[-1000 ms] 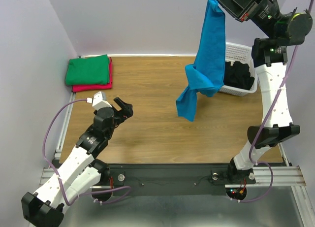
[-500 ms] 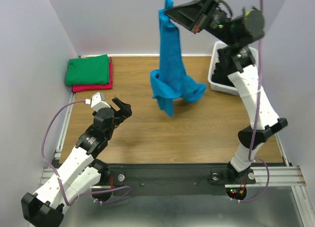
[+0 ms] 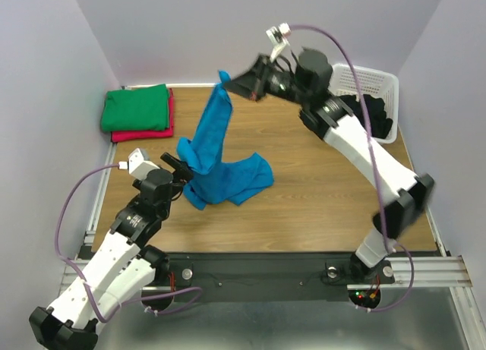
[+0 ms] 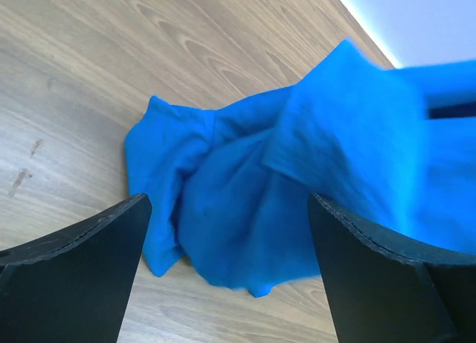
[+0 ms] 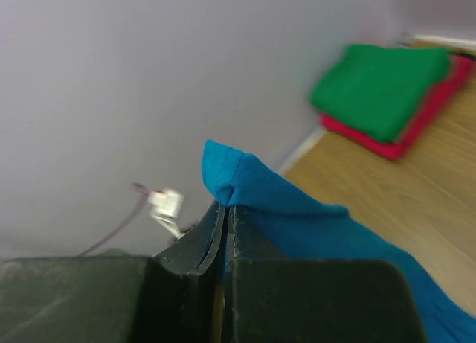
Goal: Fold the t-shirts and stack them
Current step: Move the tshirt to the center of the board
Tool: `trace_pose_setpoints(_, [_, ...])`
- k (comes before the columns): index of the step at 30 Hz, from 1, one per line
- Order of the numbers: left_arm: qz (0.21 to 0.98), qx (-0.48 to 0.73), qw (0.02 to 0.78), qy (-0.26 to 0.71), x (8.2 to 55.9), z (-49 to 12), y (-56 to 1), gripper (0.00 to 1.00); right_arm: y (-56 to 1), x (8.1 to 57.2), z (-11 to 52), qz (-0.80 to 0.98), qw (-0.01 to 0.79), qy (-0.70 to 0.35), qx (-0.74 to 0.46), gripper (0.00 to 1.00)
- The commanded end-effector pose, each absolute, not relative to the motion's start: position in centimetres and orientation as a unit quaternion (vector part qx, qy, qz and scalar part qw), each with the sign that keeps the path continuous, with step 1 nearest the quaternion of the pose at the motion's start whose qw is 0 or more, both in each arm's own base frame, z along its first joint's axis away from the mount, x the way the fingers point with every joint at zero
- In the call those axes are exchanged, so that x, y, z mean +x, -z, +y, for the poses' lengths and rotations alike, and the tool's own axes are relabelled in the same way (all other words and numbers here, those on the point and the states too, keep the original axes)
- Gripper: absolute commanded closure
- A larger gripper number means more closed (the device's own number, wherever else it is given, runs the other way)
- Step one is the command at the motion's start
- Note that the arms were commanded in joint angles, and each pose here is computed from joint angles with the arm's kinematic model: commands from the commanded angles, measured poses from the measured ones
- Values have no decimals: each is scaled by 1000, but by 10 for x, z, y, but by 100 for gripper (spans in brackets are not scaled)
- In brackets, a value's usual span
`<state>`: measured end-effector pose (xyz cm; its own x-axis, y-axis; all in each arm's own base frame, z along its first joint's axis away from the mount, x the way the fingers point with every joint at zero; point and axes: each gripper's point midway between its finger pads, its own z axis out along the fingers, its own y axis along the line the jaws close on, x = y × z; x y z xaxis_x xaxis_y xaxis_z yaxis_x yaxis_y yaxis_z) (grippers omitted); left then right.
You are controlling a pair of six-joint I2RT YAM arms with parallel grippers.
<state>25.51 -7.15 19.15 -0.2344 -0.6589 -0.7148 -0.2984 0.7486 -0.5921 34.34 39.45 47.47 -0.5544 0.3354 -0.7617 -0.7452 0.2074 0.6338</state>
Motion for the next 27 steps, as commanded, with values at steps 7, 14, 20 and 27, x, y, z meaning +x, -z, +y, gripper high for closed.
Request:
trace_pose_setpoints(7, [767, -359, 516, 132, 252, -58, -182, 1, -295, 307, 209, 789, 552, -270, 4, 100])
trace_pose_setpoints(14, [793, -368, 473, 110, 252, -62, -142, 1, -171, 272, 96, 845, 505, -48, 168, 100])
trace_pose_setpoints(20, [842, -331, 410, 120, 254, -75, -92, 1, -121, 259, 50, 853, 464, 90, 221, 98])
trace_pose_setpoints(27, [873, -301, 341, 174, 245, -88, -42, 9, -106, 264, 25, 850, 437, 158, 249, 99])
